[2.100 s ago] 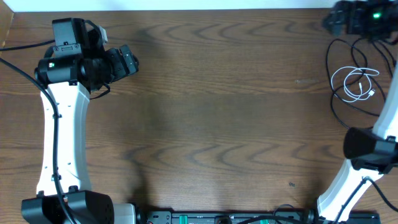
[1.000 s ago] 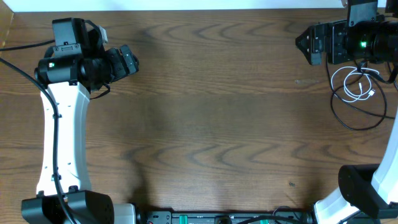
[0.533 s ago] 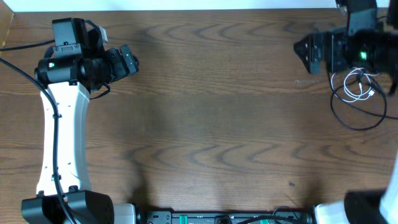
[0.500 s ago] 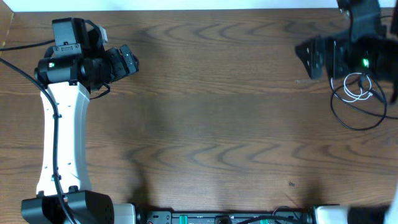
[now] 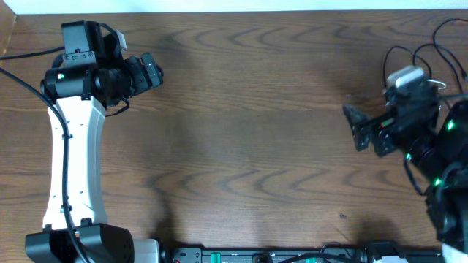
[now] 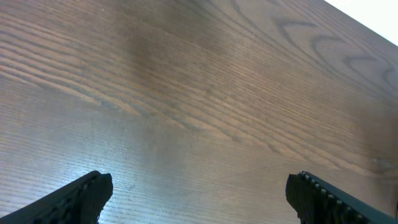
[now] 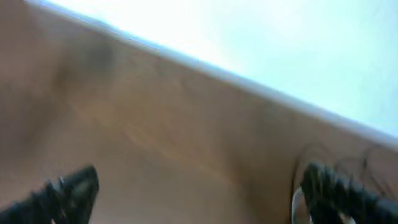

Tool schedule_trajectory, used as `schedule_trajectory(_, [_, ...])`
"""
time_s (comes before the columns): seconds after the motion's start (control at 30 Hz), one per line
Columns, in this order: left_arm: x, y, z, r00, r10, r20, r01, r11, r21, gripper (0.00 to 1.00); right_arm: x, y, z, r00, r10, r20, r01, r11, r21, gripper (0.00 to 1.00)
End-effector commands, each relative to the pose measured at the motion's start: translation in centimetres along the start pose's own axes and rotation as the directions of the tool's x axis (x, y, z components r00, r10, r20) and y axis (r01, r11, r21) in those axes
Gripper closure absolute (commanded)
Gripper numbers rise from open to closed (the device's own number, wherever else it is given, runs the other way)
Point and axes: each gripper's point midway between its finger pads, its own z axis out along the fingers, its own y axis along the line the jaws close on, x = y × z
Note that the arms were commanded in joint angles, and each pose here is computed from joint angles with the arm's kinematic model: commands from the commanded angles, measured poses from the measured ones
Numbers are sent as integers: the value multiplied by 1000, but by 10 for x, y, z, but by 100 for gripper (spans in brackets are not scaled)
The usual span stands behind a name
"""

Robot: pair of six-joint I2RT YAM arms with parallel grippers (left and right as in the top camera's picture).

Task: Untangle cables

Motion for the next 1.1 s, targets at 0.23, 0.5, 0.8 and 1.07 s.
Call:
schedule_trajectory(0.23, [0,-1,1,1000,4,-3,-4,1000,7,5,73,12,19,970,-129,207,115,990,78,1])
schedule_trajectory(0.5, [0,-1,1,1000,4,-3,-4,1000,7,5,116,19,15,924,-194,329,151,977,153,1])
schedule_trajectory(0.8, [0,-1,1,1000,4,-3,-4,1000,7,5,144,27,15,883,-255,394,189,962,198,1])
schedule_trajectory(1.07, [0,-1,1,1000,4,-3,-4,1000,7,5,156,29,18,883,-255,394,189,961,199,1])
